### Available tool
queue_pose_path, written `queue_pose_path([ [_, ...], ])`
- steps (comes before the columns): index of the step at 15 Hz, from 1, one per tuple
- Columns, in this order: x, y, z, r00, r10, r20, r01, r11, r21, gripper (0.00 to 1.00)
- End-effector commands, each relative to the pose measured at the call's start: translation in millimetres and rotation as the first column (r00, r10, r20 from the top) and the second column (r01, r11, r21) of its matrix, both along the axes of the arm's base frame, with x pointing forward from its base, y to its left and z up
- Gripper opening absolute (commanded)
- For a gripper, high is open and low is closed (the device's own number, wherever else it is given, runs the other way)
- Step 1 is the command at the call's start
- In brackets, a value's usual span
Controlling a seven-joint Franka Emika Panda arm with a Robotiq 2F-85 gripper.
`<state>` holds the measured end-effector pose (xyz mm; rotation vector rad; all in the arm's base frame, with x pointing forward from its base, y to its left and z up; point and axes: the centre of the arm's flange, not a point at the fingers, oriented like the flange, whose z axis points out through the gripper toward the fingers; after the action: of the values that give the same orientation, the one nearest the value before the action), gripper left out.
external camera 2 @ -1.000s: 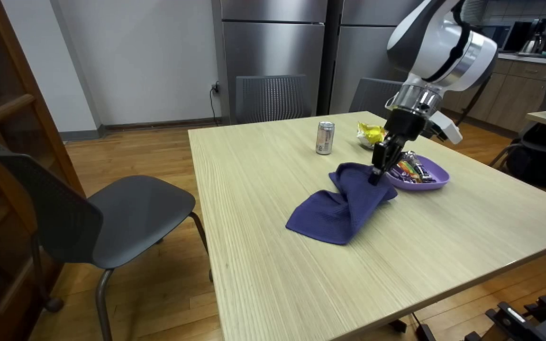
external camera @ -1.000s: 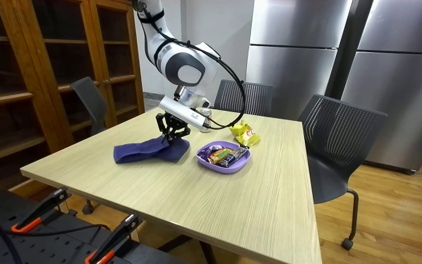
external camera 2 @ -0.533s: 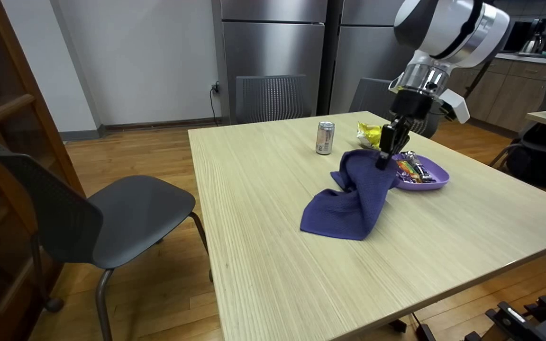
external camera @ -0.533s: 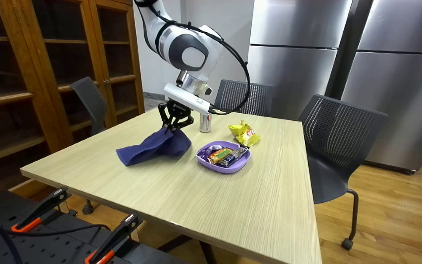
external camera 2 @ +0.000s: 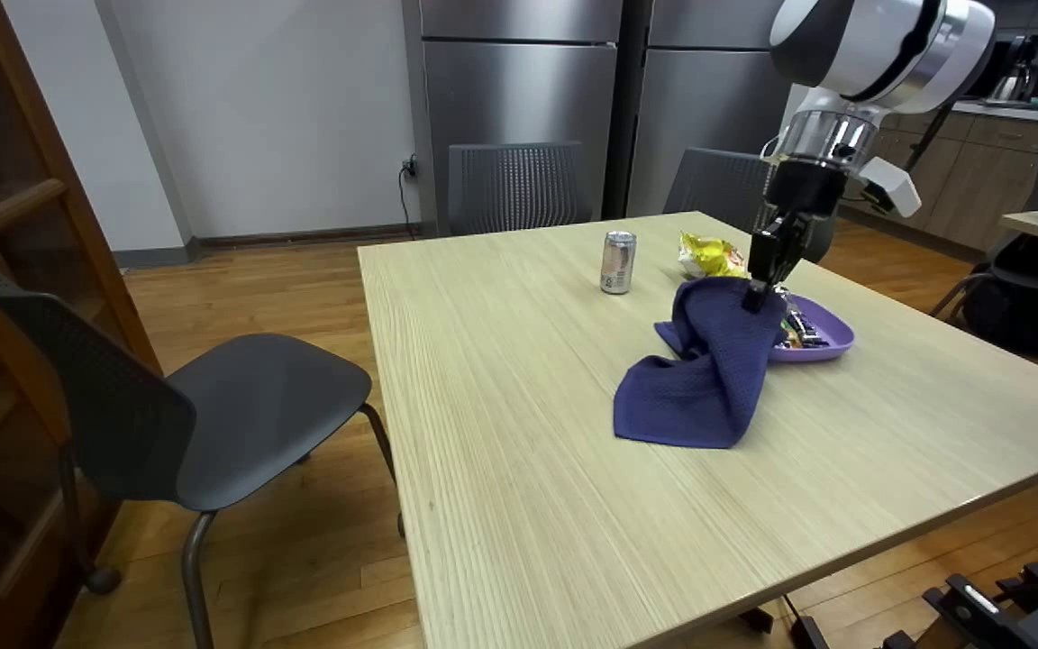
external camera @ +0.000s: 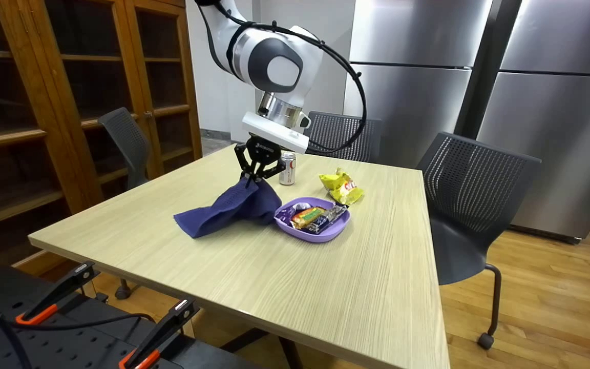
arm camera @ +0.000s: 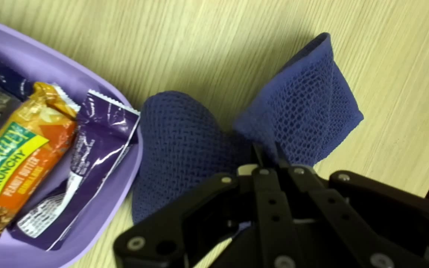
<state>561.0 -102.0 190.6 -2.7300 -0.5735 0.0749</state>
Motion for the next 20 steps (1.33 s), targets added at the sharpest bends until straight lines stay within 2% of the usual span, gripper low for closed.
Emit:
queue_pose_path([
  [1, 4.6, -9.6, 22.1, 0.999, -0.031, -0.012, 0.030, 0.999, -0.034, 0.01],
  [10, 20.8, -30.5, 34.0, 0.992, -0.128, 0.009, 0.129, 0.990, -0.057, 0.01],
  [20, 29.8, -72.6, 31.6, 0.960, -0.278, 0.007, 0.277, 0.954, -0.111, 0.01],
])
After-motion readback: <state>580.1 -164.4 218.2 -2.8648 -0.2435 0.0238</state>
